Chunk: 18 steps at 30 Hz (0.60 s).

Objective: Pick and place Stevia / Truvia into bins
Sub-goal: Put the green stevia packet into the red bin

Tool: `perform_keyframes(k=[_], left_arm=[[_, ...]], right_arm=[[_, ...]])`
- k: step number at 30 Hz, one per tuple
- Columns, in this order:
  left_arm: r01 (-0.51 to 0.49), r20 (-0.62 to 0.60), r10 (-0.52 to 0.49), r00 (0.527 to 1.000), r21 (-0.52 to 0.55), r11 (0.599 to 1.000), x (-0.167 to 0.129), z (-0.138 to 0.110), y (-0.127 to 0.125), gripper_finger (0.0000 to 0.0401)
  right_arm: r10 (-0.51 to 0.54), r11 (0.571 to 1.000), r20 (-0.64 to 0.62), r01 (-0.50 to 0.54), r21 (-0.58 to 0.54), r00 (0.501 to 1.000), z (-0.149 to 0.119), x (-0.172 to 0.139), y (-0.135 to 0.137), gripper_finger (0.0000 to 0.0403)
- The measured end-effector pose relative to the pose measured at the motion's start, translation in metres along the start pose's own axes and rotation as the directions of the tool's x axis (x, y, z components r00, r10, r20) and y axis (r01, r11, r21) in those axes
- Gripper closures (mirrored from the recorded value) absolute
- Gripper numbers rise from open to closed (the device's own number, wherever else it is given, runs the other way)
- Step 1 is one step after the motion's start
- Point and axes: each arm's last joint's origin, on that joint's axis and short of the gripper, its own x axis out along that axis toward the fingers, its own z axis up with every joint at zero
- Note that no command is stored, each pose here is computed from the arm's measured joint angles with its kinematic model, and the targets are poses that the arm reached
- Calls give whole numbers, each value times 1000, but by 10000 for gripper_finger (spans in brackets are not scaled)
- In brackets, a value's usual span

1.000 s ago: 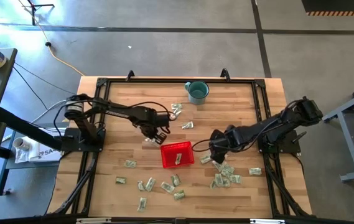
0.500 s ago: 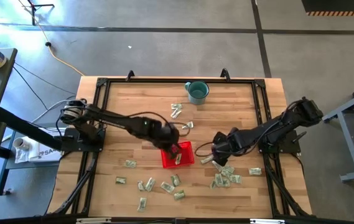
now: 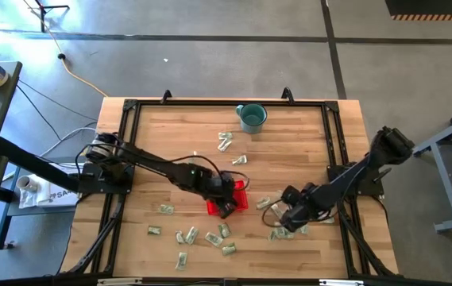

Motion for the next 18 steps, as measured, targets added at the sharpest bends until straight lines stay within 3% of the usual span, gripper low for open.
perform_keyframes(k=[2,8,12,18], left_arm=[[33,-3,-33,999,-10,999,-4,2,-2,195],[-24,-32,24,999,-29,999,-31,4,-1,144],[-20,16,21,1000,-38,999,-50,9,-2,143],[-45,42,49,998,-83,995,-76,8,4,166]], right_arm=[[-24,999,-9,24,25,1000,-4,0,-2,124],[-92,995,-31,93,37,995,12,5,-14,124],[-40,999,-75,40,9,996,30,22,-24,124],[6,1000,0,-6,8,1000,46,32,-27,124]])
